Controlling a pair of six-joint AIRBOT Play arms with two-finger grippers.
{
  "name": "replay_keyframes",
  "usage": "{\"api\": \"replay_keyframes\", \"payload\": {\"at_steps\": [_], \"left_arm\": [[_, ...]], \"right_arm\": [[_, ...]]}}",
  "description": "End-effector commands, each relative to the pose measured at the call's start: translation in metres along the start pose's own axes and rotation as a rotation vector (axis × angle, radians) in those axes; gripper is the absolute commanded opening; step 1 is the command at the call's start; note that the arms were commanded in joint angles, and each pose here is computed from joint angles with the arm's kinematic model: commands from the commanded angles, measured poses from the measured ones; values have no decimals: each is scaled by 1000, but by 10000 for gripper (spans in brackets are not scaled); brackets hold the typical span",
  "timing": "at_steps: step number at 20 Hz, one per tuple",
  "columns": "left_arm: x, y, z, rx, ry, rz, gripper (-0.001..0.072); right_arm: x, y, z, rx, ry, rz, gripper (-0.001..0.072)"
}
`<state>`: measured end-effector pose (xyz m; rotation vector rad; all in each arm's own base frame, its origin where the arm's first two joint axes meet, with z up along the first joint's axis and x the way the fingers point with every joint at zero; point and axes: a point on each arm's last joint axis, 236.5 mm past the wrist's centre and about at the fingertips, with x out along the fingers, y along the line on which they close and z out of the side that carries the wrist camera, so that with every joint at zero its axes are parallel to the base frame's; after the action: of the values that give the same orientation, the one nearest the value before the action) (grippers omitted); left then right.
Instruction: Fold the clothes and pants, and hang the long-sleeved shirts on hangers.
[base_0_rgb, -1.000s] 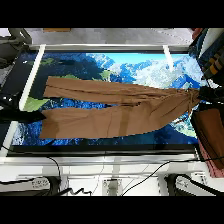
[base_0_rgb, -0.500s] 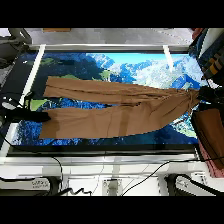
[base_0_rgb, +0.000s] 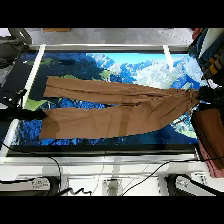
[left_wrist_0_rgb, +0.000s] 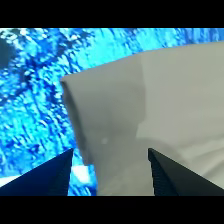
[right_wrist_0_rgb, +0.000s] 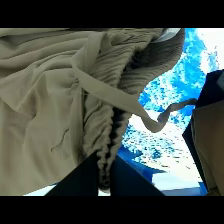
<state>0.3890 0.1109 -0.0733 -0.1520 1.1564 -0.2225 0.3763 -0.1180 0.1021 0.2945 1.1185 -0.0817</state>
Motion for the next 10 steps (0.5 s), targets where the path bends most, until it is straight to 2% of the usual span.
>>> {"api": "replay_keyframes", "payload": {"at_steps": [1,4,5,6,10], "left_arm": [[2,1,10,-47,-50,-15,530],[20,-10,8,-96,-38,-83,521],[26,-17,3,-95,-12,-108,470],[32,-23,-2,-88,15,-127,460],[37,-31,-9,-78,47,-155,459]], "right_arm": [[0,2,-2,2,9,6,38],[0,2,-3,8,13,6,37],[0,2,-3,8,13,6,38],[0,2,-3,7,13,6,38],[0,2,-3,7,13,6,37]]}}
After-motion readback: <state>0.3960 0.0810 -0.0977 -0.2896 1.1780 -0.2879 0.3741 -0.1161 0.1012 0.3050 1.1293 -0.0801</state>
